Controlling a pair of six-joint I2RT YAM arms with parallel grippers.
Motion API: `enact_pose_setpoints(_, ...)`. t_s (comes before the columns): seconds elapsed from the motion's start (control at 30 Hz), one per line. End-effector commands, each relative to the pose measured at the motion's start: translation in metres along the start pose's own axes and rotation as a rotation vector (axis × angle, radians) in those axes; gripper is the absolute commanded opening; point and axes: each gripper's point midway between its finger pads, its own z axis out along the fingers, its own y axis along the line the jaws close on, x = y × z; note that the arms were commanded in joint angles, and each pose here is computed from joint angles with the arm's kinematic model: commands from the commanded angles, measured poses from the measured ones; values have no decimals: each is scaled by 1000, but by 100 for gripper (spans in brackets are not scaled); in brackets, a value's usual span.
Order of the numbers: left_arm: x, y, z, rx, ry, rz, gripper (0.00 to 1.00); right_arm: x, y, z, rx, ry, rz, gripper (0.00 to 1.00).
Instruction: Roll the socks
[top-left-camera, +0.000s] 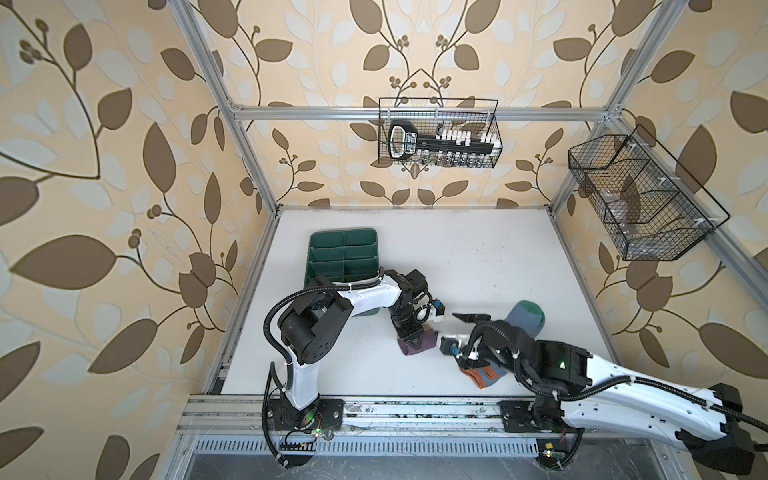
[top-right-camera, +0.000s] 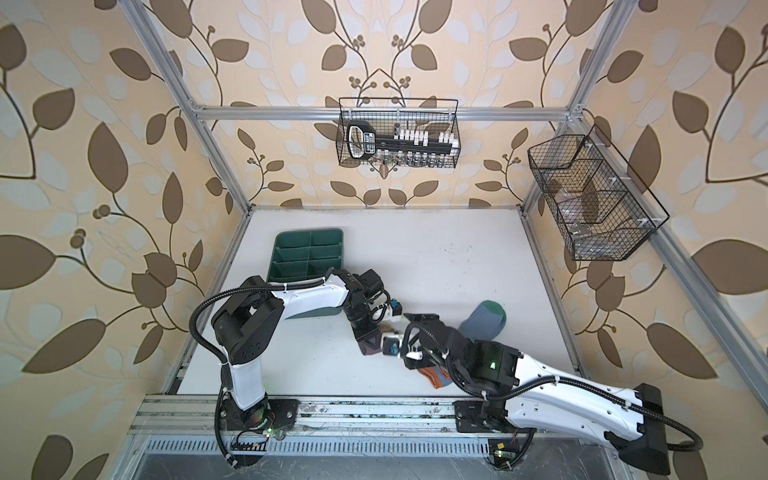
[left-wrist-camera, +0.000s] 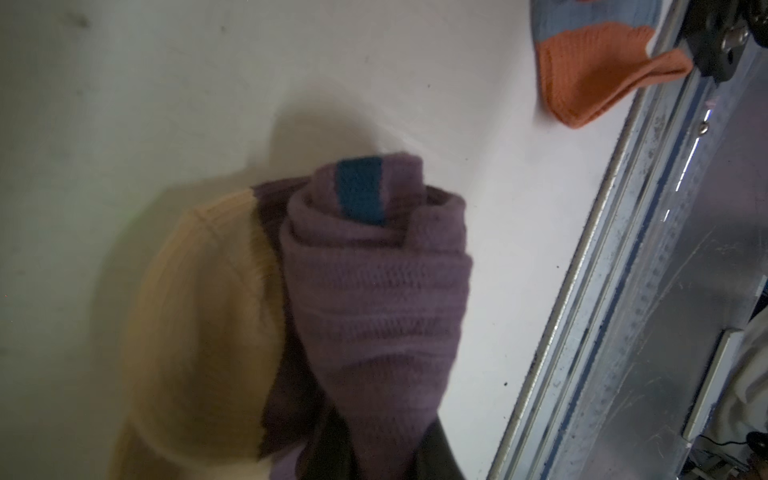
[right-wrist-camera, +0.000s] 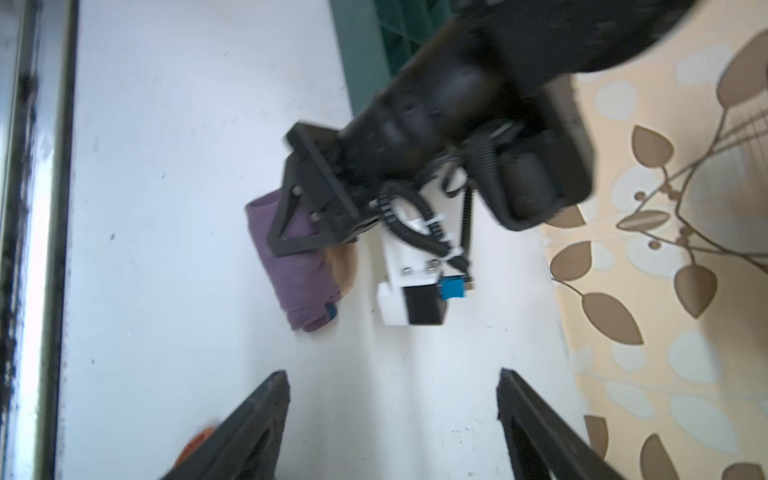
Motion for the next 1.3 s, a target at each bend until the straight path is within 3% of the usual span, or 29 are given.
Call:
enact_pose_setpoints(0.0, 27, 11, 13, -9, 111, -76, 1, -7, 10, 16, 71, -83, -107, 79)
enact_pose_setpoints(0.23, 28, 11, 12, -10, 106, -78, 1, -18, 34, 75, 4, -91, -91, 71)
enact_pose_setpoints(0.47, 29, 12, 13, -16, 112, -80, 1, -6, 43, 113, -46, -67, -35, 64)
enact_pose_setpoints(0.73, 26, 10, 9, -18, 94, -67, 1, 6, 55, 137, -104, 51, -99, 43)
enact_pose_setpoints(0.9, 20, 8, 6, -14, 67, -59, 2, 19, 66, 137, -157, 119, -118, 10)
enact_pose_setpoints(0.97, 16, 8, 2, -26, 50, -54, 6, 24, 72, 134, -184, 142, -132, 0)
enact_pose_setpoints(1.0, 13, 11, -1, -48, 36, -56, 10, 27, 75, 132, -201, 161, -144, 0)
enact_pose_setpoints(1.17, -8, 19, -35, -212, -118, -15, 45, 41, 86, 123, -276, 272, -163, 0)
enact_pose_setpoints(1.27, -15, 18, -63, -303, -207, 8, 49, 43, 87, 118, -276, 290, -158, 0)
